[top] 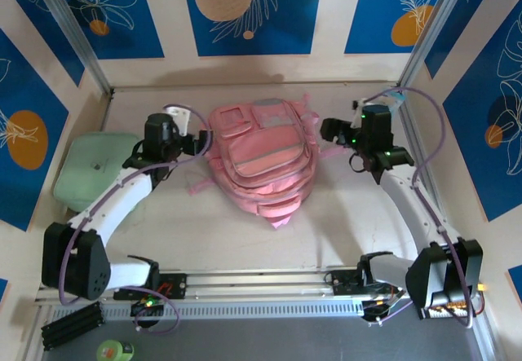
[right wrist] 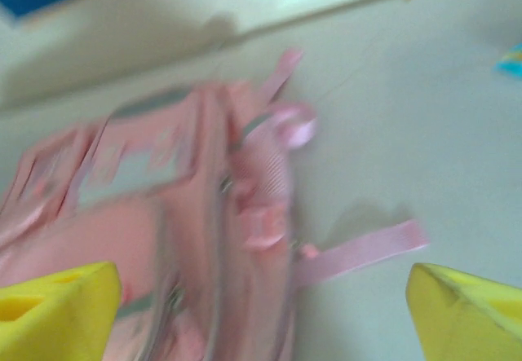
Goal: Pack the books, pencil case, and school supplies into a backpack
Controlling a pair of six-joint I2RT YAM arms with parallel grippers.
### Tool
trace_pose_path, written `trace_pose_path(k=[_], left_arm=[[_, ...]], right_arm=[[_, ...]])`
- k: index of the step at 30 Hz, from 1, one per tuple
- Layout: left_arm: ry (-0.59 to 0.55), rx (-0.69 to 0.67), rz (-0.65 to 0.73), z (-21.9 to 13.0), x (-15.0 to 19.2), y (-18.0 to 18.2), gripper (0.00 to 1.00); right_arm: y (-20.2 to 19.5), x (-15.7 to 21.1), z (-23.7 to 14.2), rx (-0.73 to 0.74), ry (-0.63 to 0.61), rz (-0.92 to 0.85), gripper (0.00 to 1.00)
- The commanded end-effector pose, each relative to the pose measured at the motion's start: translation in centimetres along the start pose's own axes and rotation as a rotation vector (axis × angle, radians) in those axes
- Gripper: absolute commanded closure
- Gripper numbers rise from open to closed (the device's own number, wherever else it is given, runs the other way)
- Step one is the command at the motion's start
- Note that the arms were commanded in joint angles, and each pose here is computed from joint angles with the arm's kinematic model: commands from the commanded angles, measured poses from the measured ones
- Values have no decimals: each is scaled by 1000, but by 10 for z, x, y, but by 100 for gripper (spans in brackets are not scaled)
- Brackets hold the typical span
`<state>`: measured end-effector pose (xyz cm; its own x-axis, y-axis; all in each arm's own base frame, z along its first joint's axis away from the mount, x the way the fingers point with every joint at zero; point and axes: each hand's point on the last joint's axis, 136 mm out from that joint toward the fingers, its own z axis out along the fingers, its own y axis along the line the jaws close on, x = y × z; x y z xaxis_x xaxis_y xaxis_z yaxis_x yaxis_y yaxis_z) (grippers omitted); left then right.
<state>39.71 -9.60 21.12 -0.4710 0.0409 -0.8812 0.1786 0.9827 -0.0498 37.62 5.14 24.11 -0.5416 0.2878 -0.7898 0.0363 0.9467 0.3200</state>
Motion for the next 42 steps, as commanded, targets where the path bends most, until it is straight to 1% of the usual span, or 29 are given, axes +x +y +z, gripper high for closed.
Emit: trace_pose_path(k=[1,3,5,7,9,11,13,15,18,23,25,26,29,34,36,37,42], left_arm=[[-43,-262,-213,-10,17,61,0],[-41,-355,-256,-17,35,83,0],[-47,-443,-265,-25,53,103,0],[-72,-496,-266,-32,64,115,0],[-109,-528,-241,-38,72,123,1],[-128,-531,-185,-40,80,124,1],[-128,-531,-150,-40,88,124,1],[-130,-512,-110,-36,92,122,1],[-160,-455,-41,-25,92,114,1],[-255,-308,57,-6,86,92,1],[-272,-235,72,1,87,82,1],[-263,-203,86,5,89,76,1],[-264,-150,105,10,94,68,1],[-265,-134,94,18,102,70,0],[-257,-122,88,23,105,70,0],[-252,-126,83,25,106,72,0],[-214,-131,70,33,108,76,1]], right_arm=[[-59,-12,-3,211,-114,105,5],[-83,-9,-4,273,-140,155,4],[-104,3,-2,309,-158,198,4],[-118,16,0,327,-178,206,3],[-128,28,3,354,-201,176,1],[-138,43,7,397,-211,127,1],[-146,59,12,425,-182,86,1],[-147,71,18,427,-152,44,1],[-138,81,32,375,-140,-9,1],[-105,77,49,235,-209,-134,1],[-93,76,53,167,-229,-160,1],[-88,75,55,142,-241,-173,1],[-81,76,62,95,-260,-202,1],[-80,88,77,68,-246,-217,1],[-83,94,82,75,-239,-219,1],[-83,94,83,90,-251,-227,1],[-90,93,86,125,-225,-200,1]])
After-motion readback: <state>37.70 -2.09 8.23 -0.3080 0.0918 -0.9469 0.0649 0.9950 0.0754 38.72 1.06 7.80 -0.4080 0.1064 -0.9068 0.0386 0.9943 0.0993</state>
